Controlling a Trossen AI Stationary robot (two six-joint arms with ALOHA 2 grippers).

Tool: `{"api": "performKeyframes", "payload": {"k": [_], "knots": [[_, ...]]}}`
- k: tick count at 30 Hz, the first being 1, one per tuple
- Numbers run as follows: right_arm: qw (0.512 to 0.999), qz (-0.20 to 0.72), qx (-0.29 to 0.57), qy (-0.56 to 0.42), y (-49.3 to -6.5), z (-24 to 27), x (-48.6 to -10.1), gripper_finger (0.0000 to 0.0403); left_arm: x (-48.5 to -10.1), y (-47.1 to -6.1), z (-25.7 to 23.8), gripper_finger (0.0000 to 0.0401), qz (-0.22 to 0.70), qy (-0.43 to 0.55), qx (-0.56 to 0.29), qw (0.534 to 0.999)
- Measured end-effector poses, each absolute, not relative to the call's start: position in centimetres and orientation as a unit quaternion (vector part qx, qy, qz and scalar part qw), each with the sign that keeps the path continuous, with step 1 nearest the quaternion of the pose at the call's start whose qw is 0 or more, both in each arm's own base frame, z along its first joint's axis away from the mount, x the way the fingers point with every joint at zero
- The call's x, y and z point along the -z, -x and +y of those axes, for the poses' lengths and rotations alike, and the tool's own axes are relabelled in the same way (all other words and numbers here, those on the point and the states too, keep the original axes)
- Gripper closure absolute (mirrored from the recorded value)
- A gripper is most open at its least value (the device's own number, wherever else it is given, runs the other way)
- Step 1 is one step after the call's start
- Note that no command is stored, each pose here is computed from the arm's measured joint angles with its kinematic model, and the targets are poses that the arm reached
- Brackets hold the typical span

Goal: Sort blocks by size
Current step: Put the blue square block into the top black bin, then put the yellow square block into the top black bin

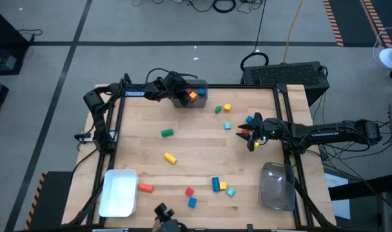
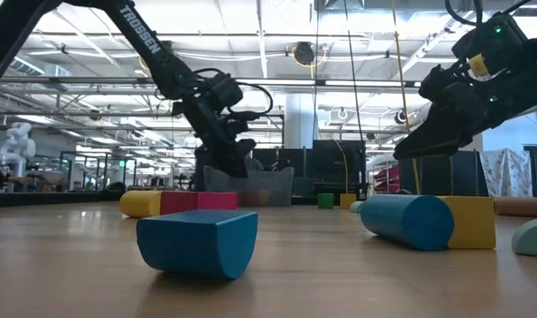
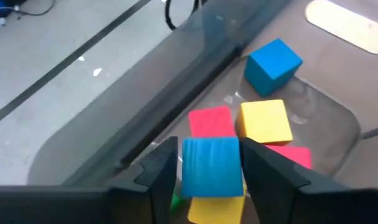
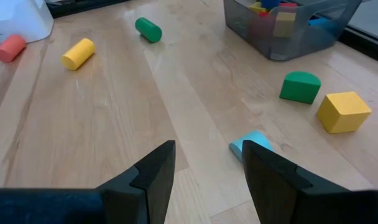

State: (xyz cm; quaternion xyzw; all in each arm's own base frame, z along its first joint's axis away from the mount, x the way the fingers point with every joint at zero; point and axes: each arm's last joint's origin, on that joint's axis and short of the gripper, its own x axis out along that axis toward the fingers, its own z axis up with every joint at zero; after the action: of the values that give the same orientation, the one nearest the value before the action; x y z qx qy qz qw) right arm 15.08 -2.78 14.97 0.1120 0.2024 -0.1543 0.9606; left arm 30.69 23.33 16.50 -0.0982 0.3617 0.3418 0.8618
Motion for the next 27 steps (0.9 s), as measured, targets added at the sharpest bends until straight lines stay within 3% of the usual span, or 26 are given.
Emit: {"api": "performKeyframes", "payload": {"k": [7,14,27], "knots": [[0.961,0.202,0.154,-0.112,-15.08,-2.78,-14.97,0.0227,-16.77,-30.61,23.65,0.0192,0.364,0.060,-0.383,0.847],[0.961,0.202,0.154,-0.112,-15.09,-2.78,-14.98,0.0227,-16.87,-30.57,23.76,0.0190,0.347,0.083,-0.415,0.837],[0.961,0.202,0.154,-0.112,-15.09,-2.78,-14.97,0.0227,-16.88,-31.19,22.92,0.0204,0.352,0.071,-0.400,0.843]]}}
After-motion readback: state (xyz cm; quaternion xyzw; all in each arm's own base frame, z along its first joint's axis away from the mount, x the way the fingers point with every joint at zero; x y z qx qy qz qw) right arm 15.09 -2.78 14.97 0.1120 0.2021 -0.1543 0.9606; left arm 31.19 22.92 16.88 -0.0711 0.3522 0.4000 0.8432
